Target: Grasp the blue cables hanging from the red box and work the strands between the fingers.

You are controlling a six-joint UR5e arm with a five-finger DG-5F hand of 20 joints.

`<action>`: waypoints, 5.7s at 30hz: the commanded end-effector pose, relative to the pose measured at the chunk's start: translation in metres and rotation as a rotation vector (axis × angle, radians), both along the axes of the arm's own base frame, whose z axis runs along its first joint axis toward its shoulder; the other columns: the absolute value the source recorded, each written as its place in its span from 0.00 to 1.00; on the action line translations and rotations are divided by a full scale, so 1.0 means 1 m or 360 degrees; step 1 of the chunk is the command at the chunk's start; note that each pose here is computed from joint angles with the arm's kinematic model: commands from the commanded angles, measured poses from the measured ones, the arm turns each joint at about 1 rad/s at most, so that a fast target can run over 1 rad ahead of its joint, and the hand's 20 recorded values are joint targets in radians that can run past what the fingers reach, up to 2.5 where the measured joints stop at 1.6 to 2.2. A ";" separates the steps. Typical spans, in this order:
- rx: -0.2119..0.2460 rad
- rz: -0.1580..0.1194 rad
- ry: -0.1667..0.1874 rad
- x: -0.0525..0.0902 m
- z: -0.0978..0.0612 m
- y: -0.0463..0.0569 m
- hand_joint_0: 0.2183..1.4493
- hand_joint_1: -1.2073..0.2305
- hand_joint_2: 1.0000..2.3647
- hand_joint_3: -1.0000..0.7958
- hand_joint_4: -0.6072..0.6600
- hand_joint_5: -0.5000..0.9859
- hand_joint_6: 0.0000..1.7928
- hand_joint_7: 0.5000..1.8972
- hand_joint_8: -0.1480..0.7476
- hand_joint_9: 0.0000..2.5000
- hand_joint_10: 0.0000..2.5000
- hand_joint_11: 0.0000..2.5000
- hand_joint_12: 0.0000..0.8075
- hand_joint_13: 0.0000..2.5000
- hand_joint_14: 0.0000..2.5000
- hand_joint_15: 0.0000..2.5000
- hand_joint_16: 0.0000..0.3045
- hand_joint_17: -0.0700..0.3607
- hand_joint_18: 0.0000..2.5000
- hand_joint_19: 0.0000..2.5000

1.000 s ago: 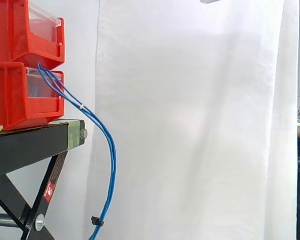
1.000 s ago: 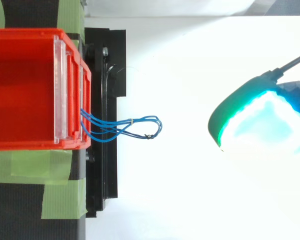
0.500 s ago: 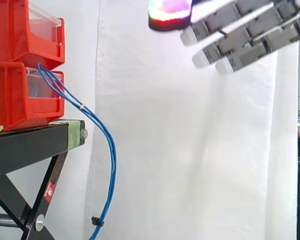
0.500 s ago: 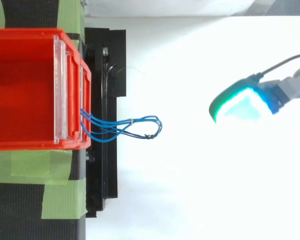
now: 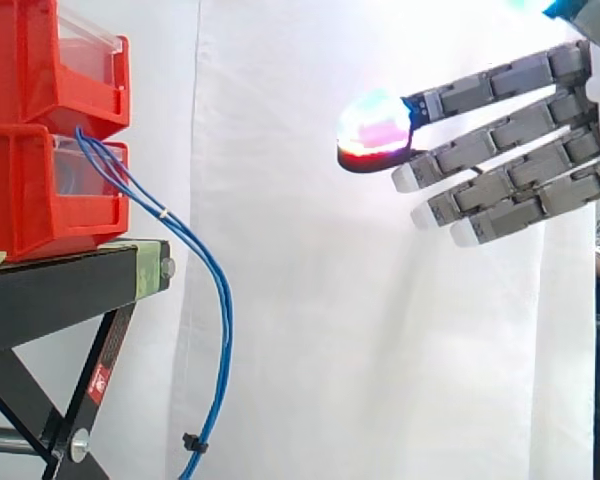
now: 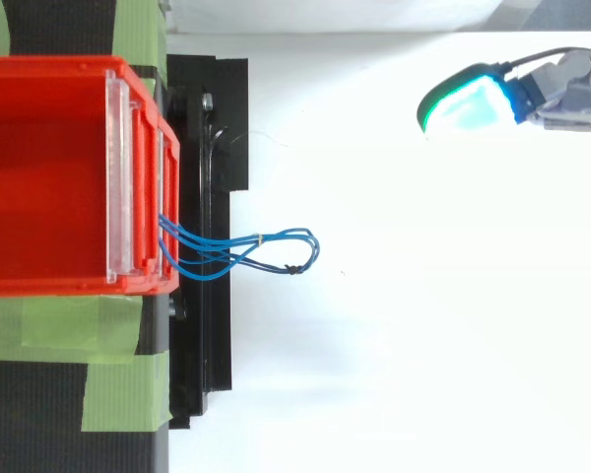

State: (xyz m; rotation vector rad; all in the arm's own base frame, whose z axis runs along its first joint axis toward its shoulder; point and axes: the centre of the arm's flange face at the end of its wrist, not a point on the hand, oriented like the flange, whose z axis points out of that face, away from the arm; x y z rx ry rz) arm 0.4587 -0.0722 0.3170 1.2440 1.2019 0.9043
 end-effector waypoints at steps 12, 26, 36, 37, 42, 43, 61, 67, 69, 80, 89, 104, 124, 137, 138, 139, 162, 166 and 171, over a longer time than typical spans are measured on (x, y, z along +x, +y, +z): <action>0.0069 -0.0106 0.0080 0.014 -0.081 0.000 0.37 0.50 0.00 0.00 0.56 0.07 0.00 0.12 0.47 0.03 0.00 0.05 0.48 0.00 0.00 0.05 0.23 0.53 0.00 0.04; 0.0161 -0.0130 -0.0054 0.045 -0.132 0.006 0.37 0.50 0.00 0.00 0.56 0.07 0.00 0.12 0.47 0.04 0.00 0.05 0.48 0.00 0.00 0.05 0.23 0.53 0.00 0.04; 0.0106 -0.0206 -0.0152 0.051 -0.126 0.003 0.38 0.50 0.00 0.00 0.56 0.07 0.00 0.12 0.47 0.04 0.00 0.05 0.48 0.00 0.00 0.05 0.23 0.53 0.00 0.04; 0.0090 -0.0217 -0.0159 0.051 -0.126 0.002 0.38 0.50 0.00 0.00 0.56 0.07 0.00 0.12 0.47 0.04 0.00 0.05 0.48 0.00 0.00 0.05 0.23 0.53 0.00 0.04; 0.0049 -0.0267 -0.0183 0.054 -0.128 0.003 0.38 0.50 0.00 0.00 0.56 0.07 0.00 0.12 0.47 0.04 0.00 0.05 0.48 0.00 0.00 0.05 0.23 0.53 0.00 0.04; 0.0050 -0.0274 -0.0181 0.056 -0.134 0.004 0.38 0.50 0.00 0.00 0.56 0.07 0.00 0.12 0.47 0.04 0.00 0.05 0.48 0.00 0.00 0.05 0.23 0.53 0.00 0.04; 0.0032 -0.0272 -0.0247 0.115 -0.151 0.030 0.38 0.48 0.00 0.00 0.57 0.09 0.00 0.11 0.49 0.06 0.00 0.05 0.49 0.00 0.00 0.05 0.23 0.53 0.00 0.03; -0.0007 -0.0335 -0.0241 0.114 -0.150 0.041 0.38 0.48 0.00 0.00 0.57 0.10 0.00 0.11 0.49 0.07 0.00 0.05 0.49 0.01 0.00 0.05 0.23 0.53 0.00 0.03; -0.0011 -0.0328 -0.0250 0.115 -0.149 0.046 0.38 0.48 0.00 0.00 0.57 0.09 0.00 0.11 0.49 0.07 0.00 0.05 0.49 0.01 0.00 0.05 0.23 0.53 0.00 0.03; 0.0021 -0.0298 -0.0293 0.138 -0.173 0.077 0.38 0.48 0.00 0.00 0.57 0.10 0.00 0.11 0.49 0.07 0.00 0.06 0.49 0.01 0.00 0.05 0.23 0.53 0.00 0.03; -0.0026 -0.0332 -0.0298 0.141 -0.183 0.088 0.38 0.48 0.00 0.00 0.57 0.10 0.00 0.11 0.50 0.07 0.00 0.06 0.49 0.01 0.00 0.05 0.23 0.53 0.00 0.03; 0.0025 -0.0310 -0.0317 0.164 -0.214 0.105 0.38 0.48 0.00 0.00 0.57 0.10 0.00 0.11 0.50 0.07 0.00 0.06 0.49 0.01 0.00 0.05 0.23 0.53 0.00 0.04; 0.0109 -0.0275 -0.0274 0.176 -0.221 0.113 0.38 0.48 0.00 0.00 0.57 0.10 0.00 0.11 0.50 0.08 0.00 0.07 0.50 0.02 0.00 0.06 0.23 0.53 0.00 0.04; 0.0191 -0.0238 -0.0301 0.177 -0.220 0.115 0.38 0.48 0.00 0.00 0.57 0.10 0.00 0.11 0.50 0.08 0.00 0.07 0.50 0.02 0.00 0.06 0.23 0.53 0.00 0.05; 0.0198 -0.0233 -0.0303 0.178 -0.220 0.115 0.38 0.48 0.00 0.00 0.57 0.10 0.00 0.11 0.50 0.08 0.00 0.07 0.50 0.02 0.00 0.06 0.23 0.53 0.00 0.05; 0.0223 -0.0224 -0.0304 0.177 -0.221 0.115 0.38 0.48 0.00 0.00 0.57 0.10 0.00 0.11 0.50 0.08 0.00 0.07 0.50 0.02 0.00 0.06 0.23 0.53 0.00 0.05; 0.0280 -0.0254 -0.0179 0.165 -0.200 0.098 0.38 0.48 0.00 0.00 0.57 0.10 0.00 0.11 0.50 0.08 0.00 0.07 0.50 0.02 0.00 0.06 0.23 0.53 0.00 0.05; 0.0278 -0.0261 -0.0179 0.165 -0.195 0.095 0.38 0.48 0.00 0.00 0.57 0.10 0.00 0.11 0.50 0.08 0.00 0.07 0.50 0.02 0.00 0.06 0.23 0.53 0.00 0.05; 0.0269 -0.0268 -0.0158 0.163 -0.189 0.091 0.38 0.48 0.00 0.00 0.57 0.10 0.00 0.11 0.50 0.08 0.00 0.07 0.50 0.02 0.00 0.06 0.23 0.53 0.00 0.05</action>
